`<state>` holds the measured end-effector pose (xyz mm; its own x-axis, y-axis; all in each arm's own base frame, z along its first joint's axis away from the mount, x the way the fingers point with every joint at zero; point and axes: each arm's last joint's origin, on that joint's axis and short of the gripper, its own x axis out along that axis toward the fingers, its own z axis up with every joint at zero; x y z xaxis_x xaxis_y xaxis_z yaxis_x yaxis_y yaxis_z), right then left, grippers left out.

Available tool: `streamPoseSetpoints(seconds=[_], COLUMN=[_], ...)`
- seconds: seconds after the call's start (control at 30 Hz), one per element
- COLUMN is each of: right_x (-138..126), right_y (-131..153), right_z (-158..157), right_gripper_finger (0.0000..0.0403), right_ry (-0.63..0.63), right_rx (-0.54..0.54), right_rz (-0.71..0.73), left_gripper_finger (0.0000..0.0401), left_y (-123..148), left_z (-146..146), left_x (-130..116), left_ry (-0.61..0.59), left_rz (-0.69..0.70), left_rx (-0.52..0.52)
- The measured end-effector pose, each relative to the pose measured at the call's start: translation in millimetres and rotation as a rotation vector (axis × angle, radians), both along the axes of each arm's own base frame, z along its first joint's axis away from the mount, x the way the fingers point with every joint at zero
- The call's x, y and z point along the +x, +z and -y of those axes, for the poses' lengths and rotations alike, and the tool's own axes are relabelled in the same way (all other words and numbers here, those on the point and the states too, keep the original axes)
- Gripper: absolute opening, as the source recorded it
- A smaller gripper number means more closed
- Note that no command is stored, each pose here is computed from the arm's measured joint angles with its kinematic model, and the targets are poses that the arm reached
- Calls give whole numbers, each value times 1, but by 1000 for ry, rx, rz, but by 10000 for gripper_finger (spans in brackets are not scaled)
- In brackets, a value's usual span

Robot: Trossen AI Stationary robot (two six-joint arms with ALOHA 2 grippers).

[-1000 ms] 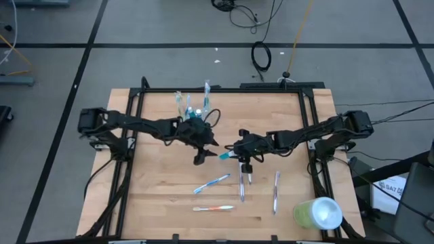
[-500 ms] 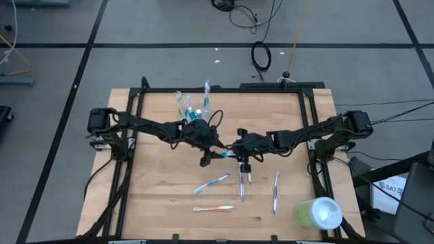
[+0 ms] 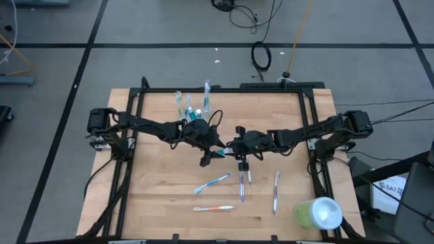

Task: Pick & Place toothbrushing station
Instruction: Put the blue mouthwash into the transparent organizer

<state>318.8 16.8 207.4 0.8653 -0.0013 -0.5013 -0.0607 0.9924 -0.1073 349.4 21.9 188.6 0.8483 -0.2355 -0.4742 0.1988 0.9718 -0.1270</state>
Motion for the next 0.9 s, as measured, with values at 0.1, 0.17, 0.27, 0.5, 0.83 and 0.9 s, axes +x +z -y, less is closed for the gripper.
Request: streamPoseSetpoints(seconds=[0.1, 0.17, 0.27, 0.5, 0.83, 0.9], right_x=[0, 0, 0, 0, 0, 0], right_y=[0, 0, 0, 0, 0, 0], right_z=[0, 0, 0, 0, 0, 0], right_gripper_finger=[94, 94, 94, 94, 115, 123], right_ry=[-1, -1, -1, 0, -1, -1], right_rx=[2, 2, 2, 3, -1, -4], right_rz=[-1, -2, -2, -2, -1, 2], left_gripper_finger=[213, 196, 166, 110, 112, 108], left_y=[0, -1, -3, -2, -2, -2], left_z=[0, 0, 0, 0, 0, 0], left_x=[0, -1, -2, -1, -1, -1], left_ry=[-9, -10, -10, -10, -7, -7], left_rz=[1, -8, -28, -19, -15, -15], left_rx=[12, 12, 10, 14, 13, 12])
